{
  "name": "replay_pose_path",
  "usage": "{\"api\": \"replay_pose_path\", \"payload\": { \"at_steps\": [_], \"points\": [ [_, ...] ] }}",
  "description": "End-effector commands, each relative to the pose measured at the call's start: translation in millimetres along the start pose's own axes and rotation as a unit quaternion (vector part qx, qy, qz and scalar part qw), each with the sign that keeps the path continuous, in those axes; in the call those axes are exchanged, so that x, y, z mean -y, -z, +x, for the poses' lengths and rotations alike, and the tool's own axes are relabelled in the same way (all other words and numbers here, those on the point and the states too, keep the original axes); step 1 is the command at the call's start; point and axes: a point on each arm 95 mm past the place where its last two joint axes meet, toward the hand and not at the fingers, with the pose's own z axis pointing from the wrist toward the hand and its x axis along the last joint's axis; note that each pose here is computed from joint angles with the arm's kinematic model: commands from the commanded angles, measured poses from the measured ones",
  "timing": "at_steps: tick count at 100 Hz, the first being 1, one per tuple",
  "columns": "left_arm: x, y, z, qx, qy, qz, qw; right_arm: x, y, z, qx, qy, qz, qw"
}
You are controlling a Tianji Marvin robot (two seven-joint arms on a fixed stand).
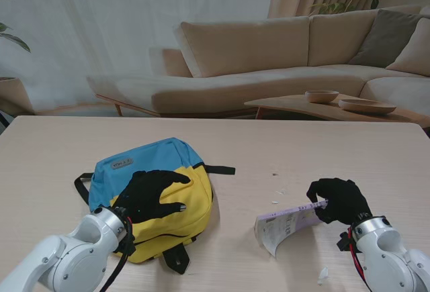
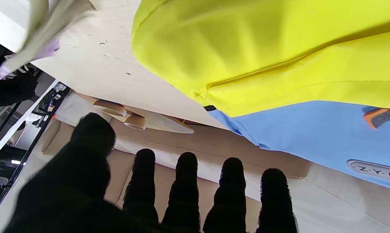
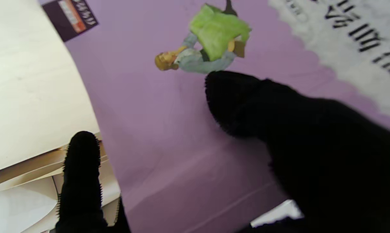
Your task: Pack books into the school bag then zip close the school bag
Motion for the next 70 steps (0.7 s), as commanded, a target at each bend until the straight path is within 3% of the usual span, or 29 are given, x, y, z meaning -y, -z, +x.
{"api": "replay_pose_path", "payload": {
  "at_steps": [1,29,70],
  "points": [
    [0.1,-1.0,1.1,-0.004,0.007,-0.002,1.0,-9.2,-1.4,7.8,-0.008,-0.006,-0.018,0.9998],
    [5.0,-9.7,-2.5,-0.027,0.032,0.001,0.9991,-39.5,-18.4,28.2,0.0,-0.039,-0.081,0.996],
    [7.2,-19.2,-3.8,-0.062,0.053,0.002,0.9967,-48.9,-48.5,78.4,0.006,-0.093,-0.099,0.9907]
  ]
}}
